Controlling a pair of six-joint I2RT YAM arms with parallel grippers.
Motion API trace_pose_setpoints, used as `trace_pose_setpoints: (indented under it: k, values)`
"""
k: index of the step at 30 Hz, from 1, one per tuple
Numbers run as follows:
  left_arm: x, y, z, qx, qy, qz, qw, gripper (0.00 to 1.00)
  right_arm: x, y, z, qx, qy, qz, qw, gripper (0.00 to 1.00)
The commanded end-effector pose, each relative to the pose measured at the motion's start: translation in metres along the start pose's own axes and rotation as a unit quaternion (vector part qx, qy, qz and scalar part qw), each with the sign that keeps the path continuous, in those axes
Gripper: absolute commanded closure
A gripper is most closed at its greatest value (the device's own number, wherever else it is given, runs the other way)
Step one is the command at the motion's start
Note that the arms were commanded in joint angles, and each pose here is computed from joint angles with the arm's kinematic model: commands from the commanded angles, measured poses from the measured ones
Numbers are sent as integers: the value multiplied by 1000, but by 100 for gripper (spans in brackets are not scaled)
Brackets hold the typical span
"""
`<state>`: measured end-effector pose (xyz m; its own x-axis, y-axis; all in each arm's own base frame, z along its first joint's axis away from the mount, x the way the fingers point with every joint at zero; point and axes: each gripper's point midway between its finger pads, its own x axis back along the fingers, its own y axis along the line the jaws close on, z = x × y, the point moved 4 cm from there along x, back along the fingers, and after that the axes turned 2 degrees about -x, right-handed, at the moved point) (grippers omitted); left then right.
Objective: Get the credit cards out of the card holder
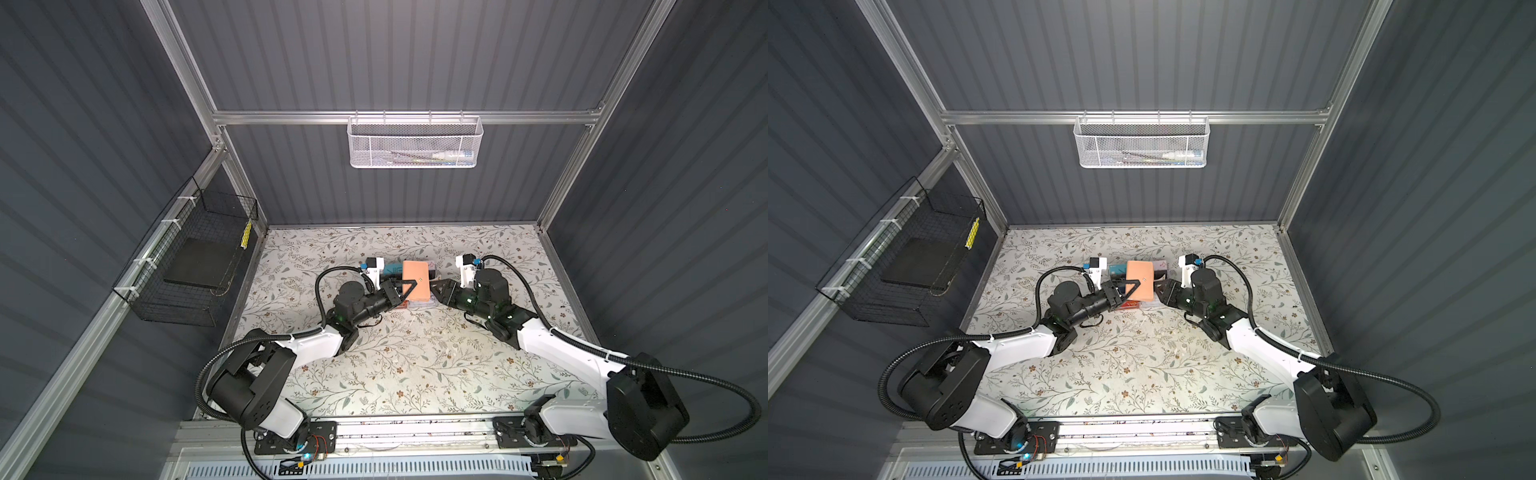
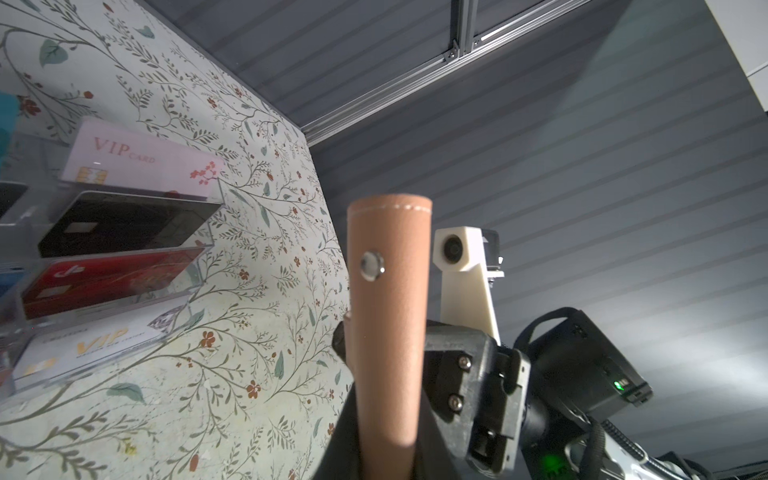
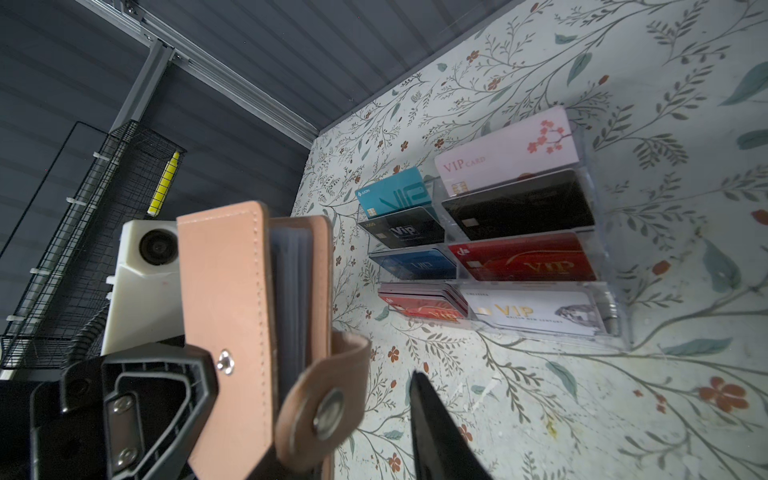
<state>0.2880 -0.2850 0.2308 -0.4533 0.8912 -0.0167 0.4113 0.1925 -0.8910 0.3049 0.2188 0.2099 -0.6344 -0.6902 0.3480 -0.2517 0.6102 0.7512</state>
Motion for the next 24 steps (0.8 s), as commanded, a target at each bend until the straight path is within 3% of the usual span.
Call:
trace_pose_setpoints:
  k: [1,17,24]
  values:
    - [1,-16,-1,-12,3,50,999,100,-4,5,-9,-9,-8,-22,1000,65]
    - [-7,-19,-3,-9,20,93,995,100,2,31,-9,5,1,-137,991,65]
    - [-13,-23,-5,-2,28,114,993,100,3,41,-11,9,7,-170,985,74]
